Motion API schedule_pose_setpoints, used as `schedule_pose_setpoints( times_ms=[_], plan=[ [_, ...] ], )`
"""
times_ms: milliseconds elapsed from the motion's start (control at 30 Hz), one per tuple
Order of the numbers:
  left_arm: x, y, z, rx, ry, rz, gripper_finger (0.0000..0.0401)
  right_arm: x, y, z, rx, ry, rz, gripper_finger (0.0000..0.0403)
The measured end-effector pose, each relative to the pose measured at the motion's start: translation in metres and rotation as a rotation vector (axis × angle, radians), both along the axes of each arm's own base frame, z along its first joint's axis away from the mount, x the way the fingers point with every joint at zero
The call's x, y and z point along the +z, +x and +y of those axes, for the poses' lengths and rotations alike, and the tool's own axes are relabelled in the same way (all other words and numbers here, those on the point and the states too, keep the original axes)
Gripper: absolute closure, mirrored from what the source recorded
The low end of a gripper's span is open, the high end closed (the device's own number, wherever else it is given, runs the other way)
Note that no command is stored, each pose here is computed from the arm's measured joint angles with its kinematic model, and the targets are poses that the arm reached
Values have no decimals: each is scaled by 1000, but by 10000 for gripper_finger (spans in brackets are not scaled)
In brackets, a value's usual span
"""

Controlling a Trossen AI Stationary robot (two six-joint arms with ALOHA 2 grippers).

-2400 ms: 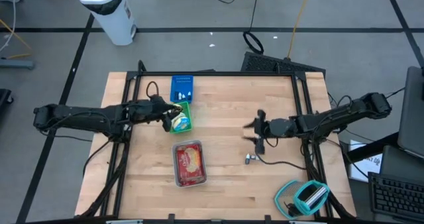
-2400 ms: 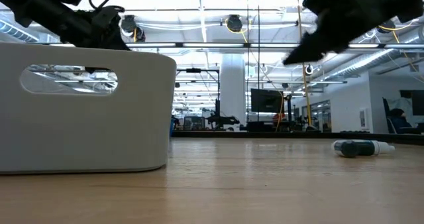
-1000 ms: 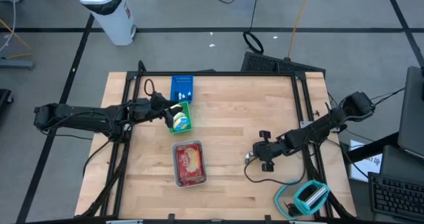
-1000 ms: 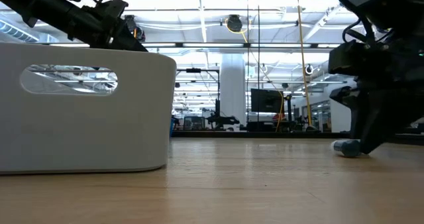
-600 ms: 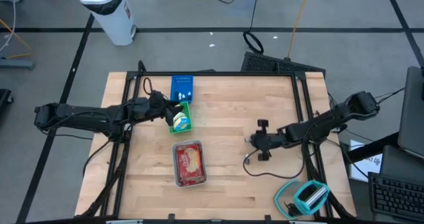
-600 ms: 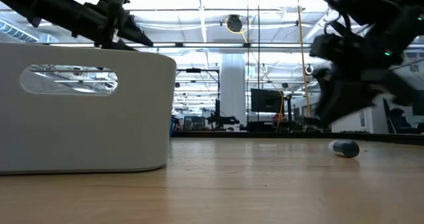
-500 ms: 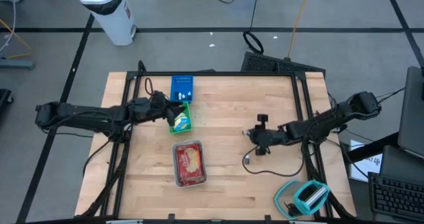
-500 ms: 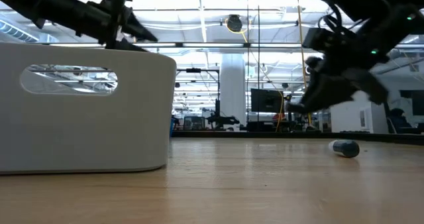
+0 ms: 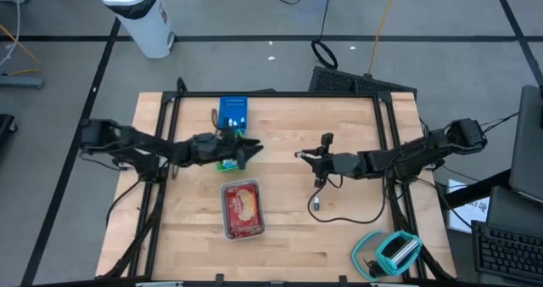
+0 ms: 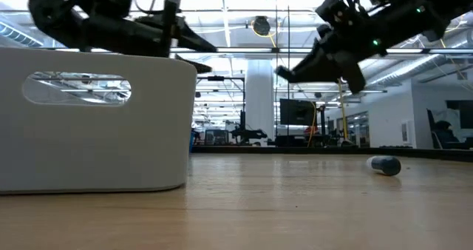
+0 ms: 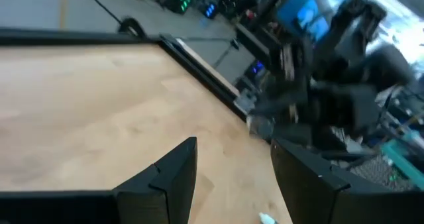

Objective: Pick & Place Food Item
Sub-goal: Put the brown food coloring bottle into the blue bin

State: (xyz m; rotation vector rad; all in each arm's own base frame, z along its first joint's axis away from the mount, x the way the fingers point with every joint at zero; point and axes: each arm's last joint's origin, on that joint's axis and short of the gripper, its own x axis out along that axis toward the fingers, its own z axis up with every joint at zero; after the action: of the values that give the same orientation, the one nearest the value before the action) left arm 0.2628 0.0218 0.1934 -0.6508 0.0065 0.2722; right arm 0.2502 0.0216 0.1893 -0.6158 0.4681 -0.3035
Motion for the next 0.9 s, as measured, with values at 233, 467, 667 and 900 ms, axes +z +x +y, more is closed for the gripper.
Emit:
schedule_pose_setpoints(
  times_ms=[233, 467, 667, 900],
  plan=[
    [3, 51, -7, -101, 54, 17, 205, 8, 3, -5, -3, -31, -72, 333],
    [13, 97, -13, -156, 139, 74, 205, 8, 3, -5, -3, -32, -67, 337],
    [23, 121, -12, -142, 144, 135, 205, 7, 3, -6, -27, -65, -49, 334],
    [30, 127, -10, -111, 212, 172, 206, 8, 2, -7, -72, -79, -57, 335]
  ],
)
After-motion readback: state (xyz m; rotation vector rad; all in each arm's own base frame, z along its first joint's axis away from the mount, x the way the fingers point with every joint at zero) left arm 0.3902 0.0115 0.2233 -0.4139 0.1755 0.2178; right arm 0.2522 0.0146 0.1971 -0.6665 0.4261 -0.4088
